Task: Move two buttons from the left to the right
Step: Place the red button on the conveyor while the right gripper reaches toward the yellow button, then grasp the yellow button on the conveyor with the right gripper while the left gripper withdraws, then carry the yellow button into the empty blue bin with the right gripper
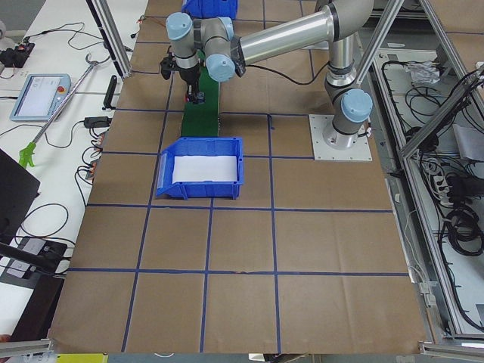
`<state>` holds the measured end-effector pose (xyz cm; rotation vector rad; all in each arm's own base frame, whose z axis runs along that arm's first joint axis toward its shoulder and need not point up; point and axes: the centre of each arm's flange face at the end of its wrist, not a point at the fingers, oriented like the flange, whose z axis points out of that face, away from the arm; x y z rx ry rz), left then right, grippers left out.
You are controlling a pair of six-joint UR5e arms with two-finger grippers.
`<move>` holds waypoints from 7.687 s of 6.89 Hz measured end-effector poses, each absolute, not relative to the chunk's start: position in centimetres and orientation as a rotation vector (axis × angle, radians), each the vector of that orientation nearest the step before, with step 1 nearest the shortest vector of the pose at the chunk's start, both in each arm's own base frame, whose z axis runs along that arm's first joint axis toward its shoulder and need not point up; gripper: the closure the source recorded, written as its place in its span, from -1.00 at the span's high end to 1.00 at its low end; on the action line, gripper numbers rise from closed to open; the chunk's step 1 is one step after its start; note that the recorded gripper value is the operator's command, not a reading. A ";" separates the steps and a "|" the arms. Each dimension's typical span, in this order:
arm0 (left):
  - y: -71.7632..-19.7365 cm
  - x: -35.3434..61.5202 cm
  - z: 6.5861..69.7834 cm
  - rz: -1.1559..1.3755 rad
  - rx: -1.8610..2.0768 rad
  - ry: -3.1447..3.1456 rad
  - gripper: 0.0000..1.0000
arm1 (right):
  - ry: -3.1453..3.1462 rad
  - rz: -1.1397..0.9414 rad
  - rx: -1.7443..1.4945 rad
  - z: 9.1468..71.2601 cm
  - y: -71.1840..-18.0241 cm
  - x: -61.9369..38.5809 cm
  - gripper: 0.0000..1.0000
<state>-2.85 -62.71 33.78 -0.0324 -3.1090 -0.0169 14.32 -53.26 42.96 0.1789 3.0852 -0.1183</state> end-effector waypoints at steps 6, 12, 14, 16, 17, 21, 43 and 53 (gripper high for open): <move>-61.9 -2.5 26.9 0.018 -0.040 -3.114 -0.46 | 2.927 -0.355 0.099 37.2 -60.5 15.7 0.99; -62.4 -2.4 30.2 0.070 -0.022 -3.122 1.00 | 2.924 -0.345 0.092 34.3 -60.6 16.2 0.99; -61.9 -2.9 35.8 0.026 -0.026 -3.117 1.00 | 2.923 -0.314 0.090 33.0 -60.2 17.3 0.99; -60.2 -4.7 41.8 -0.042 -0.030 -3.109 1.00 | 2.932 -0.297 0.084 31.2 -60.5 18.8 0.99; -58.4 -6.9 44.4 -0.045 -0.035 -3.114 1.00 | 2.934 -0.294 0.075 30.7 -60.5 19.5 0.99; -50.8 -10.6 47.9 -0.045 -0.060 -3.133 1.00 | 2.964 -0.276 0.059 28.6 -60.9 20.3 0.98; -50.8 -11.7 47.3 0.039 -0.002 -3.164 1.00 | 3.176 -0.158 -0.091 42.0 -64.0 -8.1 -0.91; -50.6 -11.7 47.3 0.047 0.001 -3.164 1.00 | 3.172 -0.120 -0.445 26.4 -55.4 -19.4 -0.92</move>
